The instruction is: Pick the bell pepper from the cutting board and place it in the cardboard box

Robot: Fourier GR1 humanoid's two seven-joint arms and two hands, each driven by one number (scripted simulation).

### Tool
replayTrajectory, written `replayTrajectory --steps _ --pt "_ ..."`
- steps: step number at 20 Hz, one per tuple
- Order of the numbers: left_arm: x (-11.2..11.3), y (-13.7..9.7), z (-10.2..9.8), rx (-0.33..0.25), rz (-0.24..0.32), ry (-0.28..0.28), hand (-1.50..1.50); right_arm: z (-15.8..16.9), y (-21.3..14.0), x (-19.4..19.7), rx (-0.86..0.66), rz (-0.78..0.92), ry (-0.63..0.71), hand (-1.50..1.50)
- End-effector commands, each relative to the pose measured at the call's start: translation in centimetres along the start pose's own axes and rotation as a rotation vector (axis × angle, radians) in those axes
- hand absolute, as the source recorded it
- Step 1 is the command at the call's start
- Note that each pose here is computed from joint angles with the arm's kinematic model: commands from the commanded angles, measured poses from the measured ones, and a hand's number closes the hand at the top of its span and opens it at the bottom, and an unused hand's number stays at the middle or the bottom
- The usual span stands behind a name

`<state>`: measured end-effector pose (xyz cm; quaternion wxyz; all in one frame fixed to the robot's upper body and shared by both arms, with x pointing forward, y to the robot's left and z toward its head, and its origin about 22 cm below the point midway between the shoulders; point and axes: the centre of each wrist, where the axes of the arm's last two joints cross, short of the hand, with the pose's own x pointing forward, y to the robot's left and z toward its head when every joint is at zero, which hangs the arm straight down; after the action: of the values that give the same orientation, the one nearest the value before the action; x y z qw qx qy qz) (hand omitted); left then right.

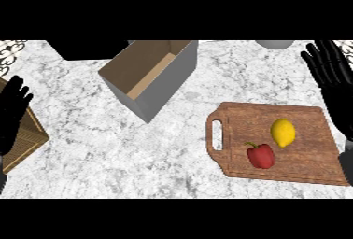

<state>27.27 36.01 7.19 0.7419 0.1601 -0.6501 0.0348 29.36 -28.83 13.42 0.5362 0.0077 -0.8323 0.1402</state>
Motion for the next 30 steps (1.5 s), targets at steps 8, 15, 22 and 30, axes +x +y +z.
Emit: replayTrajectory --steps 8,15,22,30 --pt "-2.2 0.9 0.5 0.014 -0.304 -0.024 0.00 -0.3 -2.2 5.1 0.591 0.600 -0.067 -1.50" --pt "-5.3 -1.5 0.8 0.039 -0.359 -0.039 0.00 8.6 -5.7 -7.6 0.583 0.150 -0.062 -1.50" --pt "-5.9 -0.9 0.6 0.028 -0.379 -0.041 0.00 4.8 -8.7 -6.6 0.705 0.497 -0.185 -1.50" --pt "-5.7 -1.1 0.0 0.031 -0.380 -0.016 0.00 1.7 -5.1 -4.2 1.005 0.845 -0.061 -1.50"
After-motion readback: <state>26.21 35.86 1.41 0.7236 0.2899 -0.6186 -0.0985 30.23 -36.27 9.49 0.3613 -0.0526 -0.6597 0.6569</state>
